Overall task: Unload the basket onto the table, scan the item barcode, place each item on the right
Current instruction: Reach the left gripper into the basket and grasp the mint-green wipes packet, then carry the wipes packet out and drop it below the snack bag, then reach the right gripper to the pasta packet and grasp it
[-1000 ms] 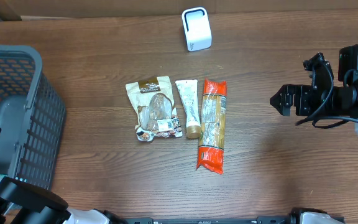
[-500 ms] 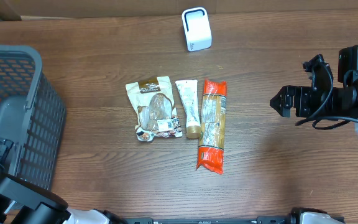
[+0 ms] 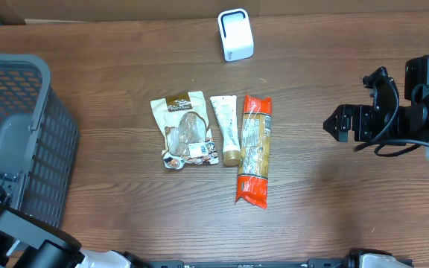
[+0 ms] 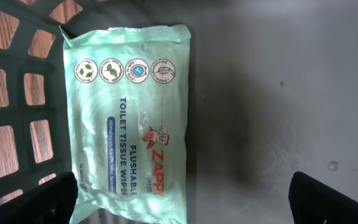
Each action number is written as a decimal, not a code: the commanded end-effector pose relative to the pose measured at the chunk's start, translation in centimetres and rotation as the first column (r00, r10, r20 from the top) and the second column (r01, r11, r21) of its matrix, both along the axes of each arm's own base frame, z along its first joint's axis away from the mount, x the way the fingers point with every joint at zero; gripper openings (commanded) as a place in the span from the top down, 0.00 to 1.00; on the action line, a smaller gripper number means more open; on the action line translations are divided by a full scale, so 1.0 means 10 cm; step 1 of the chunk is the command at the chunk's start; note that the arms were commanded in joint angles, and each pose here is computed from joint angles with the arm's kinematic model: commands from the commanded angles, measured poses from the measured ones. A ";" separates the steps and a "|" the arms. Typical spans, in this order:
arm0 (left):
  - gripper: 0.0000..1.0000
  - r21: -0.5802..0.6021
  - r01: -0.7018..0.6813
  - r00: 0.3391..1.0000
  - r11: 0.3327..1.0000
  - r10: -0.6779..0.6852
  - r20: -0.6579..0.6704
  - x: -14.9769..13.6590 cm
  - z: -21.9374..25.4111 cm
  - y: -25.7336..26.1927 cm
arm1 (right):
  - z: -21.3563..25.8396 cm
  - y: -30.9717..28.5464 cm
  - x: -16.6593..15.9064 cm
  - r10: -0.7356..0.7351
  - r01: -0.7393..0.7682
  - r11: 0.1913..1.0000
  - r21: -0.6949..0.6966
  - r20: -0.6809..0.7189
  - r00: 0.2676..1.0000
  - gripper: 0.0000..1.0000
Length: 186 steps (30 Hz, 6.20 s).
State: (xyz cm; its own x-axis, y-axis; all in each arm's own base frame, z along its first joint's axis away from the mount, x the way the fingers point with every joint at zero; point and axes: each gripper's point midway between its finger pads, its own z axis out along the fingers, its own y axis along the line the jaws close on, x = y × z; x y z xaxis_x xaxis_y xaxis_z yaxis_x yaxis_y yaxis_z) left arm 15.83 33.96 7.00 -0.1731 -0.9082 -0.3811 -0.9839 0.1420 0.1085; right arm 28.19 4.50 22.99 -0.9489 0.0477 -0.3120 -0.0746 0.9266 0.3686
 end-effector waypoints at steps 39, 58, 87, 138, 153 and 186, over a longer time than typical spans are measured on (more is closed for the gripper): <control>0.94 -0.141 0.011 0.997 0.990 0.000 0.074 -0.02 -0.48 -0.06 | 0.09 0.02 0.03 0.004 -0.004 1.000 0.002 0.033 0.999 0.00; 0.92 0.008 0.411 0.588 0.911 -0.272 0.761 1.41 1.55 -0.08 | 0.10 0.02 0.05 0.004 -0.004 1.000 0.001 0.042 0.999 0.00; 0.82 0.139 0.971 0.094 0.192 -0.849 0.520 1.53 2.61 -3.49 | 0.11 0.02 0.08 0.004 -0.004 1.000 0.001 0.055 0.999 0.00; 0.00 0.059 0.998 -0.051 -0.033 -0.937 0.345 2.11 1.98 -4.83 | -0.57 1.00 0.35 0.060 -0.041 0.990 0.133 -0.144 0.988 0.00; 0.00 0.023 0.997 0.059 0.071 -0.939 0.337 2.22 1.87 -4.59 | -1.45 1.43 0.40 0.089 -0.081 0.996 0.036 -0.324 0.942 0.08; 0.00 -0.031 0.991 0.133 0.130 -0.937 0.322 2.28 1.70 -4.41 | -2.26 1.53 0.22 0.123 -0.111 0.992 0.052 -0.433 0.893 0.33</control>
State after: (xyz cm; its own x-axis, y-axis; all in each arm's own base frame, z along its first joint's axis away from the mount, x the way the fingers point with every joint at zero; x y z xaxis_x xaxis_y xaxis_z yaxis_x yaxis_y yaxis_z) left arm 38.44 -10.39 24.19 -0.9170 -0.0632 -0.3939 0.0286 0.9744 -0.2230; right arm 31.14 19.36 1.34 -0.9917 -0.0552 0.1162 -0.0032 0.9136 0.4065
